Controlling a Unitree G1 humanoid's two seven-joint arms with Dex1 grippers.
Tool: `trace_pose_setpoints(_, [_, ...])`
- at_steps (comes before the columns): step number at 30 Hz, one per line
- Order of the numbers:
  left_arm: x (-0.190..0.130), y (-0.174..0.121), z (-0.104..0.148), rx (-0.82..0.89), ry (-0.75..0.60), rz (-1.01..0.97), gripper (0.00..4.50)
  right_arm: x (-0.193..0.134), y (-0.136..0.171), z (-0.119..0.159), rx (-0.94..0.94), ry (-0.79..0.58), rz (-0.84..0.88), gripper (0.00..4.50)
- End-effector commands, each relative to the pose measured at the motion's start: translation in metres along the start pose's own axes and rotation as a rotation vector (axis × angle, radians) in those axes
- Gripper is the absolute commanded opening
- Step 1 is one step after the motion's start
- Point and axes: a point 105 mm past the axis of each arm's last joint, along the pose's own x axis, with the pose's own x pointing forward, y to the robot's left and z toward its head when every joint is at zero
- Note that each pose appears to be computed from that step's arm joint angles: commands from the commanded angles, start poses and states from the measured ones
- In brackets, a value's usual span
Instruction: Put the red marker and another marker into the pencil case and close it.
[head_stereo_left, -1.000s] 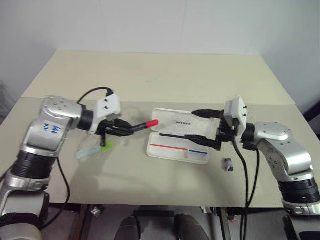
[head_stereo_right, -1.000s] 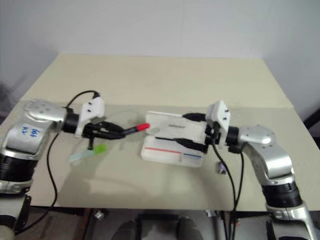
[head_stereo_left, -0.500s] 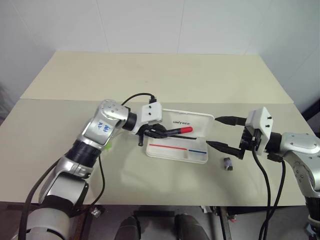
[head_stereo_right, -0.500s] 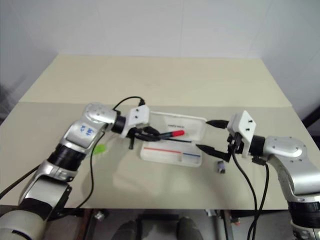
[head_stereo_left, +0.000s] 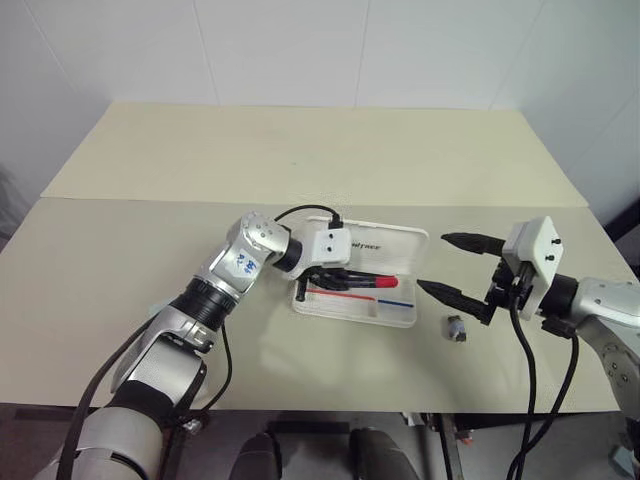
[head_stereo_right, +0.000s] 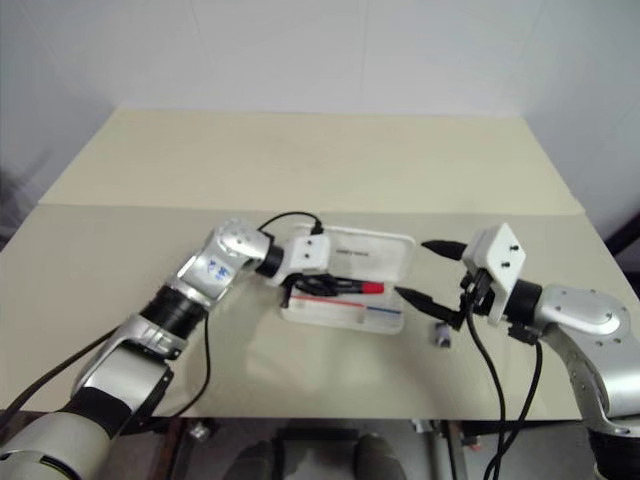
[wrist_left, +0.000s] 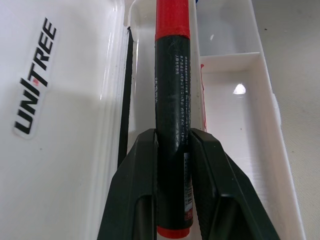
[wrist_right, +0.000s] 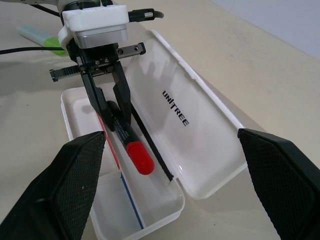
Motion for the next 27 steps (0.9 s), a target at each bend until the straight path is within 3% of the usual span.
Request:
trace_pose_setpoints(1, [-0.002,0.006,0.011,0.051,-0.014,0.025,0.91,-0.003,0.0,0.015,-0.033,-0.048,-0.02,4.5])
trace_pose_setpoints(7, [-0.006,0.007,0.031,0.108,-0.083,0.032,2.82,0.002,-0.002,0.019,-0.039,-0.072,-0.027,4.5])
trace_pose_setpoints(12, [-0.014,0.002,0.057,0.13,-0.161,0.023,2.82,0.007,-0.003,0.019,-0.037,-0.082,-0.012,4.5])
trace_pose_setpoints(19, [-0.03,-0.005,0.048,0.096,-0.168,0.037,2.82,0.017,-0.004,0.017,-0.031,-0.098,0.02,4.5])
trace_pose_setpoints(24, [-0.064,-0.014,0.028,-0.031,-0.18,0.064,4.32,0.025,-0.004,0.017,-0.032,-0.115,0.06,4.5])
trace_pose_setpoints(27, [-0.094,-0.023,0.012,-0.128,-0.164,0.057,4.46,0.029,-0.004,0.018,-0.038,-0.127,0.089,4.5])
